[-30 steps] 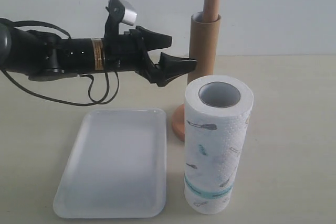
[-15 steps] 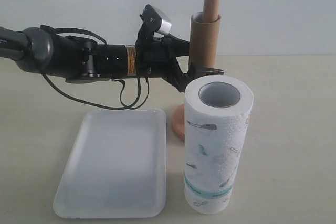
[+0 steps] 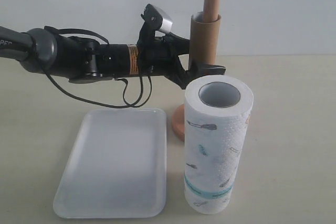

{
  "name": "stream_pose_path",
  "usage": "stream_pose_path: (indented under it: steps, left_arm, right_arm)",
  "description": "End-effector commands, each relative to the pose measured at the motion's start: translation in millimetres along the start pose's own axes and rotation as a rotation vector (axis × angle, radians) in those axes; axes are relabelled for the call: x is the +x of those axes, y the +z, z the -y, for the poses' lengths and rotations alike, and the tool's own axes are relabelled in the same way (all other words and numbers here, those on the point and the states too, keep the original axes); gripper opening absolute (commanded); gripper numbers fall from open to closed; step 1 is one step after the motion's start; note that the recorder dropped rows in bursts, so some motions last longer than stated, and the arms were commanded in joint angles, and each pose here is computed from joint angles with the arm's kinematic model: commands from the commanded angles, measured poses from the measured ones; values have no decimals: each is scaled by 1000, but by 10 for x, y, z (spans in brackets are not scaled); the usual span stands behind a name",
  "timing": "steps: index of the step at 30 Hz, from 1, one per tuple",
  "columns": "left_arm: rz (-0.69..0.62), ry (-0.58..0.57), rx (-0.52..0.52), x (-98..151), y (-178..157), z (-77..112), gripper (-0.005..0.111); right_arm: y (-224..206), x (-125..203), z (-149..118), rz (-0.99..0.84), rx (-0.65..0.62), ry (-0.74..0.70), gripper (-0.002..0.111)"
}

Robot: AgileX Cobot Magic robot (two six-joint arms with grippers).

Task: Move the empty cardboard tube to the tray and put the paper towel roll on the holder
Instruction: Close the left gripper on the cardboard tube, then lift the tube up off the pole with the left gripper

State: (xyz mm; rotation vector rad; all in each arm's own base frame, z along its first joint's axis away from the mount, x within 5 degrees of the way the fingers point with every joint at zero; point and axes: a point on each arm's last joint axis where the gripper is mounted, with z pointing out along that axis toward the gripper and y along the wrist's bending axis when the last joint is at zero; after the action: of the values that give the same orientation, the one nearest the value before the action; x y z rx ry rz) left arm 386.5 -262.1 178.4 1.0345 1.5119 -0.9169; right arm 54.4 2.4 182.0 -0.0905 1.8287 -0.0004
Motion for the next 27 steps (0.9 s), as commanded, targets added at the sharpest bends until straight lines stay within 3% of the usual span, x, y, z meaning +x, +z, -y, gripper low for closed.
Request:
stream_pose_path:
  steps: [1, 3, 4, 8, 13, 16, 19, 27]
  left_arm:
    - [47, -57, -31, -46, 18, -21, 107]
    - [68, -81, -50, -64, 16, -39, 98]
    - [75, -90, -57, -71, 15, -46, 82]
    - [76, -90, -57, -71, 15, -46, 45]
    - [81, -89, -51, -76, 15, -42, 8]
    - [90, -113, -49, -110, 1, -42, 4]
    - [134, -91, -52, -357, -73, -5, 4]
    - [392, 107, -60, -1744, -548, 260, 4]
  right_arm:
    - [-1, -5, 6, 3, 9, -3, 0]
    - [-1, -5, 6, 3, 9, -3, 0]
    - [-1, -5, 6, 3, 9, -3, 0]
    - [-1, -5, 6, 3, 9, -3, 0]
    - [-1, -5, 6, 3, 9, -3, 0]
    - [-1, -5, 6, 3, 9, -3, 0]
    - [-1, -5, 6, 3, 9, -3, 0]
    - [-1, -5, 6, 3, 9, -3, 0]
